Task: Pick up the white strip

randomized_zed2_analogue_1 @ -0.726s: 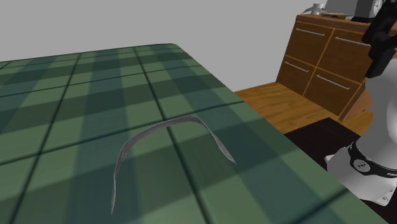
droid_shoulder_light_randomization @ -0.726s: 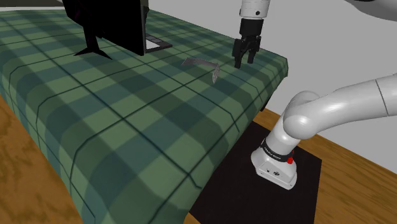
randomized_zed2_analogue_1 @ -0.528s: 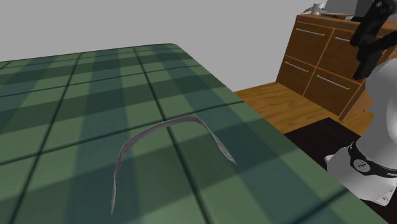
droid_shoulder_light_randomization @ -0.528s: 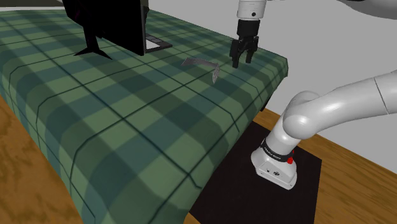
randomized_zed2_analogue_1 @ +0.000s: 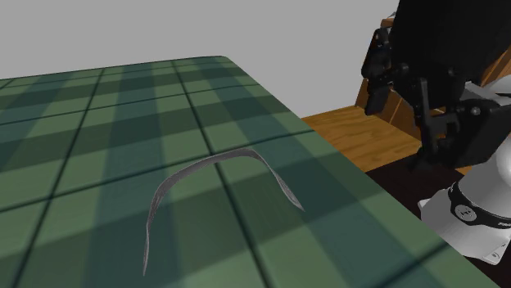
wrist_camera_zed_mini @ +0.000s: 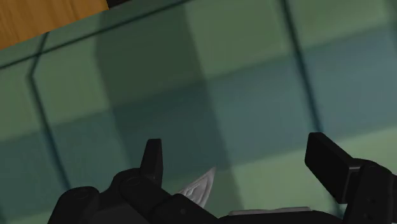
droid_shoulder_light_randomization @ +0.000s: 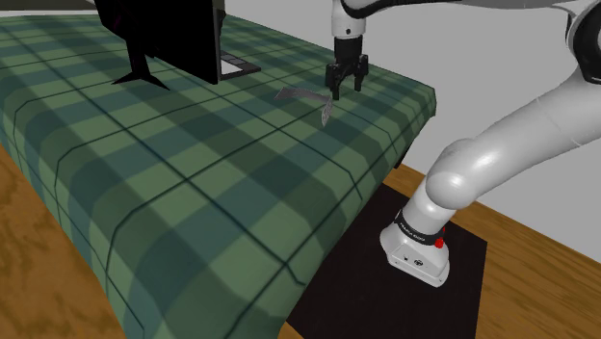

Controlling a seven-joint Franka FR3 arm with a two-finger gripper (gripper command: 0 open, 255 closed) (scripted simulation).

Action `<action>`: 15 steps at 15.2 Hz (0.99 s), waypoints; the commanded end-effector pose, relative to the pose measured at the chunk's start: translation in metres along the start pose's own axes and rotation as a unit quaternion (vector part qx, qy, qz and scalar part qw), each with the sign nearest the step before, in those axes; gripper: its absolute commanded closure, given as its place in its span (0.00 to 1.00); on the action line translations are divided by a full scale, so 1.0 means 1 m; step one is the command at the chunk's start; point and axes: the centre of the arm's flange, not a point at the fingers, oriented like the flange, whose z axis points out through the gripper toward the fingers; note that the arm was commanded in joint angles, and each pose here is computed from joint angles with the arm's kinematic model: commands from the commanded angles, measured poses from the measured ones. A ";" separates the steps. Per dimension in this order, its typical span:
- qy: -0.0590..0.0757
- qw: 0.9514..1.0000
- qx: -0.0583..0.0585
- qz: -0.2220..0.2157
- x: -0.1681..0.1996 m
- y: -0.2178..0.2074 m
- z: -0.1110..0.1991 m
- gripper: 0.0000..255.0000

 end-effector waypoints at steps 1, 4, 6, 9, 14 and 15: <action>-0.003 1.000 -0.017 0.016 0.026 0.003 0.005 0.00; -0.007 0.998 -0.041 0.040 0.063 0.011 0.013 0.00; -0.009 0.997 -0.057 0.055 0.087 0.017 0.019 0.00; -0.013 0.993 -0.081 0.079 0.124 0.029 0.027 0.00; -0.020 0.985 -0.121 0.118 0.183 0.053 0.040 0.00; -0.022 0.983 -0.129 0.126 0.195 0.058 0.042 0.00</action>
